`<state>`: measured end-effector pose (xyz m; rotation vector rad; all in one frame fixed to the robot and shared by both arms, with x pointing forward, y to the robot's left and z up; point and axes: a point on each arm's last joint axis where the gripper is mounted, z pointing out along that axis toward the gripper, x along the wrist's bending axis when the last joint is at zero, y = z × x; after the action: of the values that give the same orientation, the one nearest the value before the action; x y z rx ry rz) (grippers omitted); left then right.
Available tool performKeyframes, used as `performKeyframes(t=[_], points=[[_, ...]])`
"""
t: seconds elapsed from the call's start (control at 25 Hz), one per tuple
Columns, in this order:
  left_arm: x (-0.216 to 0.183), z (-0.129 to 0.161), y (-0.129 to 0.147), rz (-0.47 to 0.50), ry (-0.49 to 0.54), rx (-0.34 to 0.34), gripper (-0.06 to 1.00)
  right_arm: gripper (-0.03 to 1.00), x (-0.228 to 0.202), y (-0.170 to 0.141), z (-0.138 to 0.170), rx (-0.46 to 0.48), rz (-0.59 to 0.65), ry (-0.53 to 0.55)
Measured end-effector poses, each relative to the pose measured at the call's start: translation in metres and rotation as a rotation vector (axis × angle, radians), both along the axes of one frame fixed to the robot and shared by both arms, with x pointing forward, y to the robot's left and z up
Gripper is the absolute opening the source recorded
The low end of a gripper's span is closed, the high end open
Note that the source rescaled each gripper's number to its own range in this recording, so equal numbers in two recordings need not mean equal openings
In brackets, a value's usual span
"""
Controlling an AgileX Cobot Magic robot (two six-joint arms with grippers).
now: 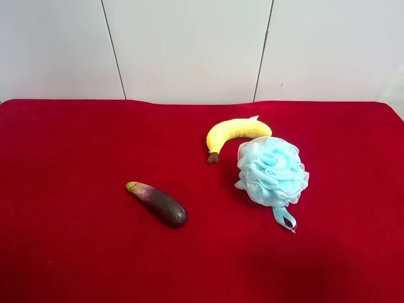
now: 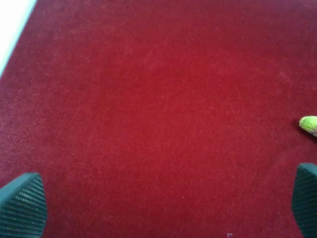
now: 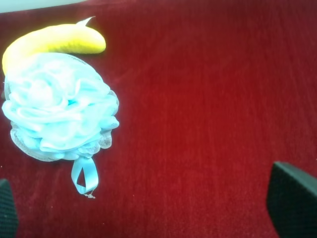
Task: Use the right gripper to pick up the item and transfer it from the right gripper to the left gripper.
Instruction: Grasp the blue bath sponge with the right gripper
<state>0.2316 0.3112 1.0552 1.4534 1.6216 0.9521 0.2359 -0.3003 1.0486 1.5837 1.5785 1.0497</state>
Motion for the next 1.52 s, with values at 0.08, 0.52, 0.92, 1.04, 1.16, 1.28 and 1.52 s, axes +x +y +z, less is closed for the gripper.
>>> performKeyframes(t=[0.08, 0.52, 0.92, 1.04, 1.16, 1.28, 1.52], points=[[0.000, 0.000, 0.000, 0.000, 0.000, 0.000, 1.00, 1.00, 0.000, 0.001, 0.000, 0.010, 0.006, 0.001], [0.000, 0.000, 0.000, 0.000, 0.000, -0.001, 1.00, 1.00, 0.000, 0.003, 0.000, 0.034, 0.022, 0.004], [0.000, 0.000, 0.000, 0.000, 0.000, -0.001, 1.00, 1.00, 0.000, 0.004, 0.001, 0.047, 0.028, -0.007], [0.000, 0.000, 0.000, 0.000, 0.000, -0.001, 1.00, 1.00, 0.000, 0.007, 0.003, 0.074, 0.044, -0.023], [0.000, 0.000, 0.000, 0.000, 0.000, -0.001, 1.00, 1.00, 0.002, 0.010, 0.007, 0.114, 0.064, -0.069], [0.000, 0.000, 0.000, 0.000, 0.000, -0.001, 1.00, 1.00, 0.008, 0.013, 0.014, 0.145, 0.086, -0.103], [0.000, 0.000, 0.000, -0.001, 0.000, 0.000, 1.00, 1.00, 0.052, 0.025, 0.021, 0.134, 0.170, -0.019]])
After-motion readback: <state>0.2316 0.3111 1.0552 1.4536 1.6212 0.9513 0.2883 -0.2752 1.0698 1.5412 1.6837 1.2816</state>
